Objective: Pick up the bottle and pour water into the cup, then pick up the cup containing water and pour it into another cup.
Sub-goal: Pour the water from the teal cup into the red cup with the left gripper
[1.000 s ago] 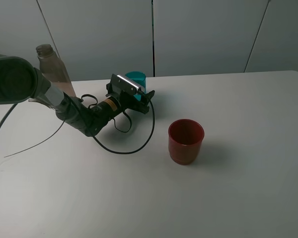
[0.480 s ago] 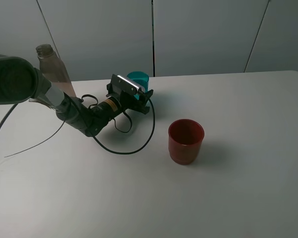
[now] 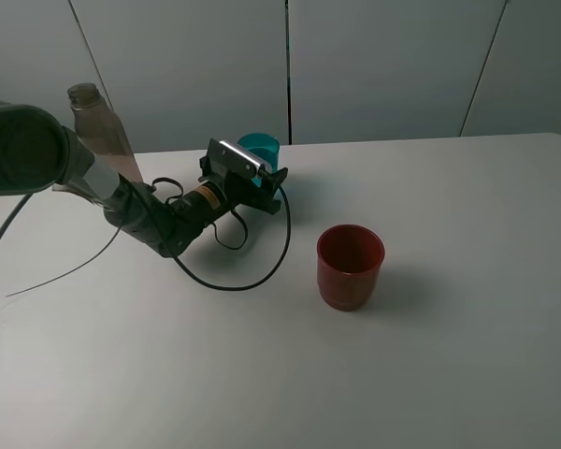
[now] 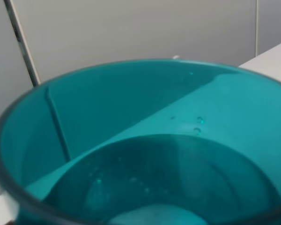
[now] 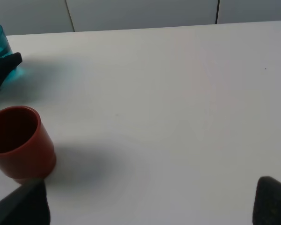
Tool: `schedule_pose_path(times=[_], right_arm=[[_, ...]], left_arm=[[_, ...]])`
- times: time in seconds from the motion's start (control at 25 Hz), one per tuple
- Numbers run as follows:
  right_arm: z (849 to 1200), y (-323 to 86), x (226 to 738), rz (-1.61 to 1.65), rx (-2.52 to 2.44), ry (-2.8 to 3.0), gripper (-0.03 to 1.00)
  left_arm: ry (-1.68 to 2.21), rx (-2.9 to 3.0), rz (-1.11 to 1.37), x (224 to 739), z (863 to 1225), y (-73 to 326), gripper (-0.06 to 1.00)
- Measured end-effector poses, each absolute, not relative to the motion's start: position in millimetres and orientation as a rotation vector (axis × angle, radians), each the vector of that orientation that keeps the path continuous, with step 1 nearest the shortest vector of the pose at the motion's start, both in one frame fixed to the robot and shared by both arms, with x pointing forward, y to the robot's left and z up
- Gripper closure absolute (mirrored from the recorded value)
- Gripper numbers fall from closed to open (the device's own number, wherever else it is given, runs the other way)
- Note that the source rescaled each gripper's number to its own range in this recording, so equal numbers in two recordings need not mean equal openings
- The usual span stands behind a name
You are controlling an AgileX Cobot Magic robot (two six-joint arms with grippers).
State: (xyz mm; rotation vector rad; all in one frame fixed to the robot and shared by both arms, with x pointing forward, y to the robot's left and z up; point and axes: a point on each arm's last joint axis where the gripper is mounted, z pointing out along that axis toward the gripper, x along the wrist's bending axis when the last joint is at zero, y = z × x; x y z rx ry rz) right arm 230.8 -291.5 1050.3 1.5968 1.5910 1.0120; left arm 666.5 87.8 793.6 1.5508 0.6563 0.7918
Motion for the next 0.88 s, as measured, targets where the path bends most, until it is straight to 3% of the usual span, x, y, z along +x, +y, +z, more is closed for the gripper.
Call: schedule_pose_path(times=[0.88], right_arm=[[1050.3,-291.5,230.8,1.012,1.597,1.591,0.76]], left_arm=[[0.578,1.557,0.830,623.5,883.3,104.5,0.88]])
